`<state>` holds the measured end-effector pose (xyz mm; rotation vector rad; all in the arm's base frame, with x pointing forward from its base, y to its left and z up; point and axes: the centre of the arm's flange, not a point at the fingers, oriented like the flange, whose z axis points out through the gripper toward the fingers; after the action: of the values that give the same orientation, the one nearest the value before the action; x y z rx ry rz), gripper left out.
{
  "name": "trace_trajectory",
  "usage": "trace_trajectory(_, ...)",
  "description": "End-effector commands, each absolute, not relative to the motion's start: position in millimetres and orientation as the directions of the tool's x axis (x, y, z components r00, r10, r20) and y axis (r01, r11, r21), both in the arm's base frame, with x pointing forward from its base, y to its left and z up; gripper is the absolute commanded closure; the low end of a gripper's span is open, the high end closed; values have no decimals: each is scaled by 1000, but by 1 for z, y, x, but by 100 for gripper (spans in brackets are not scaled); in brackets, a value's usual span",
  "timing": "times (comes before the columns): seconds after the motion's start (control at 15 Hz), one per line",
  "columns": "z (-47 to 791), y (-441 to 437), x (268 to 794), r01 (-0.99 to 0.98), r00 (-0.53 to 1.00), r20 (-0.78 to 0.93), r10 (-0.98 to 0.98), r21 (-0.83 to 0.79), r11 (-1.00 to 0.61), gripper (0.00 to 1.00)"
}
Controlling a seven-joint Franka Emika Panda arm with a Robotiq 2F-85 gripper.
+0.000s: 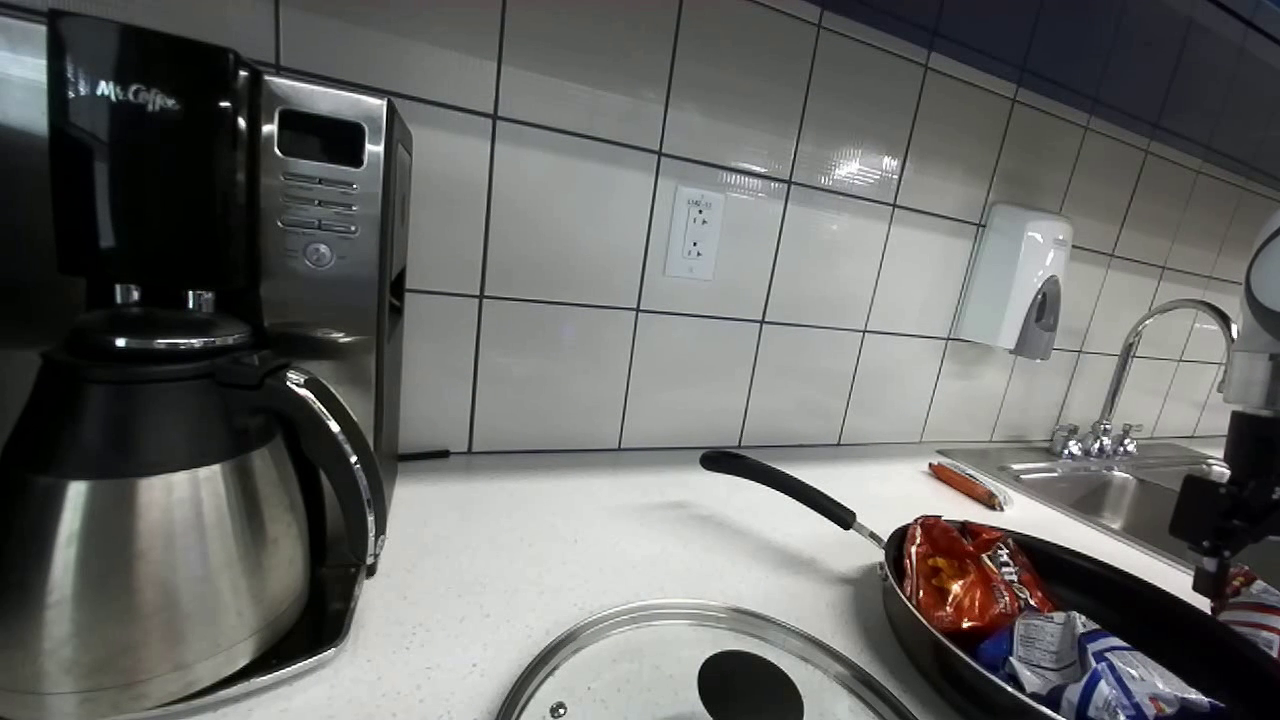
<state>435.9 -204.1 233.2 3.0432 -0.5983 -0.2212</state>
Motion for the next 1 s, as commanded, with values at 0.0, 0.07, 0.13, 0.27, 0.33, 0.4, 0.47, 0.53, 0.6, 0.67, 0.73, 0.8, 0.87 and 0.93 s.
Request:
trace_trajectory(0.0, 237, -207, 430, -358, 924, -127, -361, 46, -933, 0)
trace_trajectory(0.07, 238, -209, 428, -360, 923, -124, -364, 51, -931, 0)
trace_trajectory(0.13, 239, -211, 425, -355, 925, -123, -358, 49, -934, 0)
trace_trajectory(0.27, 237, -215, 421, -346, 927, -136, -350, 47, -937, 0)
trace_trajectory(0.33, 235, -217, 419, -338, 929, -142, -342, 48, -940, 0)
trace_trajectory(0.4, 233, -222, 415, -326, 933, -147, -328, 44, -944, 0)
trace_trajectory(0.47, 232, -225, 413, -311, 938, -151, -312, 33, -950, 0)
trace_trajectory(0.53, 232, -228, 410, -291, 945, -151, -291, 24, -956, 0)
trace_trajectory(0.6, 231, -232, 408, -268, 951, -151, -268, 18, -963, 0)
trace_trajectory(0.67, 230, -235, 407, -251, 956, -155, -250, 13, -968, 0)
trace_trajectory(0.73, 228, -238, 407, -240, 958, -161, -239, 10, -971, 0)
trace_trajectory(0.8, 227, -241, 407, -227, 961, -162, -225, 5, -974, 0)
trace_trajectory(0.87, 226, -243, 407, -222, 962, -164, -220, 2, -975, 0)
trace_trajectory(0.93, 226, -244, 407, -211, 965, -162, -208, -3, -977, 0)
